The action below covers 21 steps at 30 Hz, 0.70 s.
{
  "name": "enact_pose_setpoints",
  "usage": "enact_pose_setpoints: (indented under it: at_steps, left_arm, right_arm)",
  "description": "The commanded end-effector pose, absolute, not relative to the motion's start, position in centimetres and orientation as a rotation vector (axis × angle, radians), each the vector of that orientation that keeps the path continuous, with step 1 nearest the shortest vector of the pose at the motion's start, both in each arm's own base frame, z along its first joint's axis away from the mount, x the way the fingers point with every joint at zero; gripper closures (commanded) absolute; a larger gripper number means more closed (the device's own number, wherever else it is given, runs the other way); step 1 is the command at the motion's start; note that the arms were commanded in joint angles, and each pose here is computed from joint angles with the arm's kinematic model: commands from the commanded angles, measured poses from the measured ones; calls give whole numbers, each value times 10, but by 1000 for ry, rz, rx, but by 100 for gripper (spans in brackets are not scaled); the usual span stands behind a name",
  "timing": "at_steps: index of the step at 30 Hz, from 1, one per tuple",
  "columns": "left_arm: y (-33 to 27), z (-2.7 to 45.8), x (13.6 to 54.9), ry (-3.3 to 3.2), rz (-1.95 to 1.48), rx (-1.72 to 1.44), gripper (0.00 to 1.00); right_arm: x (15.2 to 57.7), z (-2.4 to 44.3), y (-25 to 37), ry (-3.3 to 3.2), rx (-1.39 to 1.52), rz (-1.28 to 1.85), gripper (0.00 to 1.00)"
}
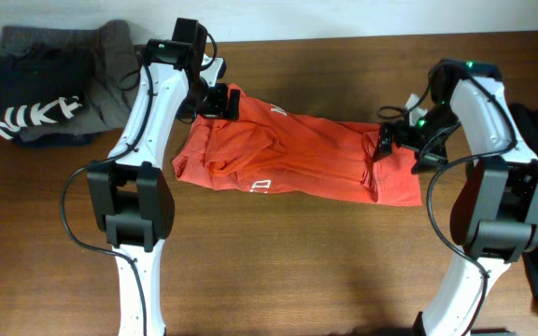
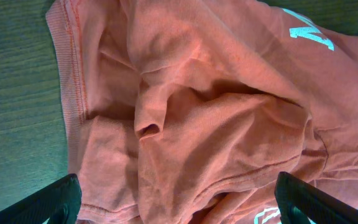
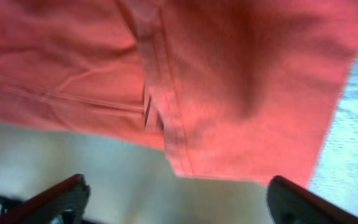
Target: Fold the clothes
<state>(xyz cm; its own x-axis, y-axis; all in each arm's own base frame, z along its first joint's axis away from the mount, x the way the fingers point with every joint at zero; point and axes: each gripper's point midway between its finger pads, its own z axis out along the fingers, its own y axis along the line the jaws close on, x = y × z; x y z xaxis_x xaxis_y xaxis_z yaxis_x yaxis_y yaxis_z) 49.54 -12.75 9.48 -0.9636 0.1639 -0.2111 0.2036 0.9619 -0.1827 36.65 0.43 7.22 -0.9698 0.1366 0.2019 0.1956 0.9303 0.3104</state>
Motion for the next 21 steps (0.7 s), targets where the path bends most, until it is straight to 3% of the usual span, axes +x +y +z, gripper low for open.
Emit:
enact_pose_setpoints:
  at_steps: [1,6,17,21]
  left_arm:
    - [-129,111,499,2873,-317,298,1]
    - [-129,111,499,2874,-317,298,1]
    - [-129,111,499,2873,-317,298,1]
    - [-129,111,499,2873,-317,298,1]
  right_arm:
    - [357,59,13,-2889,-233,-553,16]
    - [348,40,31,-2849,-226,-647,57]
    - [343,12,59,-2862,-193,-644,71]
    - [346,15,76,-2866,-146,-693,90]
